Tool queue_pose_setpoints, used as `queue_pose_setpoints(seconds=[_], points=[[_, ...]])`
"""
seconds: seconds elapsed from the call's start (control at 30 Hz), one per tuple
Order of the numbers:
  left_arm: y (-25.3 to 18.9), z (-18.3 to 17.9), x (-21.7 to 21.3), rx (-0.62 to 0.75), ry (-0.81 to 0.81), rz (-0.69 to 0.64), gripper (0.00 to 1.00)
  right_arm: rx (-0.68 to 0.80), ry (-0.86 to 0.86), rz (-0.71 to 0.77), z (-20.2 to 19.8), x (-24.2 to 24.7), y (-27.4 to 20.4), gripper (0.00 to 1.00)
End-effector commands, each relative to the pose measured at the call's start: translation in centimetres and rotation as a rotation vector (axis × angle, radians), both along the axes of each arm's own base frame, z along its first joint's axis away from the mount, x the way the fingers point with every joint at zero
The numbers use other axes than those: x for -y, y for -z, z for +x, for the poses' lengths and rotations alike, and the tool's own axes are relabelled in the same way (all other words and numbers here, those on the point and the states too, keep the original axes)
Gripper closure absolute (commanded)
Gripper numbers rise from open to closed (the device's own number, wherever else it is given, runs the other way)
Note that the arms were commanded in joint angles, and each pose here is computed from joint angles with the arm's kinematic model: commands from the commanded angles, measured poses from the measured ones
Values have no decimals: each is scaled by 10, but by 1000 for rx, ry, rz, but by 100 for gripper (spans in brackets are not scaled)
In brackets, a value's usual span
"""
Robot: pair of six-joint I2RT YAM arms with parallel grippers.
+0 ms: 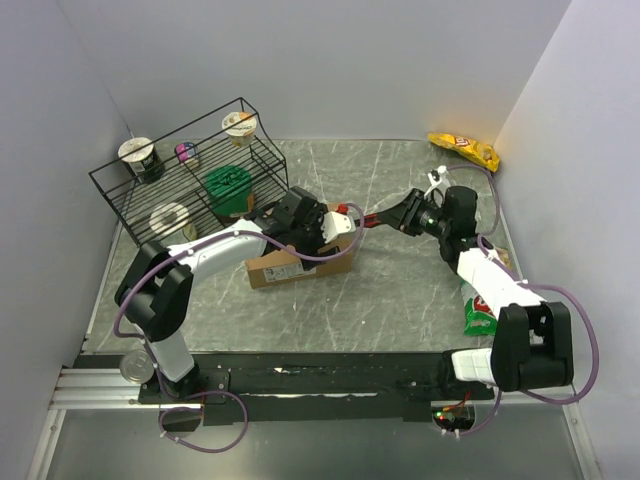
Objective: Unpack the express box
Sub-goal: Cut the express box at the center of the board, then place the knife at the center of the board.
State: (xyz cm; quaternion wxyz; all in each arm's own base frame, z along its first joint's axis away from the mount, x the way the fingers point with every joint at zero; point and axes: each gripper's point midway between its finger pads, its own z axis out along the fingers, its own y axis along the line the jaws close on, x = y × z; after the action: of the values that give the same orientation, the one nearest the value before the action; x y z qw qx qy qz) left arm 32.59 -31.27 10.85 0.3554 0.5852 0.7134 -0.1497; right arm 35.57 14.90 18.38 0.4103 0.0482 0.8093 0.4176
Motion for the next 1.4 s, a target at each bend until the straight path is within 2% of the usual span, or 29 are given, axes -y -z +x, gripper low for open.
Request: queue_pose_setpoints(seconds=[0.0, 0.37, 0.7, 0.77, 0.93, 1.03, 1.13, 1.17, 1.2, 1.27, 1.3, 1.33, 1.37], points=[[2, 21, 3, 27, -70, -7, 15, -77, -101, 10, -38, -12, 7, 100], [2, 24, 6, 29, -80, -19, 16, -87, -140, -42, -59, -9, 13, 100], [-2, 26, 10, 32, -77, -43, 15, -49, -196, -106, -83, 2, -18, 100], [-9, 26, 12, 40, -73, -53, 14, -25, -210, -140, -87, 5, -30, 100], [-38, 19, 23, 45, -16, -120, 8, 172, -189, -241, -75, 15, -68, 100], [-77, 5, 35, 43, 61, -224, 3, 309, -161, -386, -57, 29, -75, 100], [-117, -8, 43, 36, 116, -323, 1, 500, -143, -629, -32, 49, -71, 100], [-131, -8, 43, 49, 103, -347, 3, 604, -176, -748, -26, 51, -71, 100], [-135, -2, 39, 67, 74, -347, 3, 604, -147, -848, -19, 64, -52, 100], [-144, 3, 32, 90, 50, -362, 4, 762, -156, -1025, -2, 69, -55, 100], [-145, 11, 22, 99, 15, -361, 3, 751, -136, -1122, 3, 81, -34, 100], [-147, 15, 16, 104, -12, -361, 4, 864, -93, -1242, 15, 86, -46, 100], [-149, 17, 10, 103, -45, -371, 4, 884, -88, -1305, 22, 88, -37, 100]])
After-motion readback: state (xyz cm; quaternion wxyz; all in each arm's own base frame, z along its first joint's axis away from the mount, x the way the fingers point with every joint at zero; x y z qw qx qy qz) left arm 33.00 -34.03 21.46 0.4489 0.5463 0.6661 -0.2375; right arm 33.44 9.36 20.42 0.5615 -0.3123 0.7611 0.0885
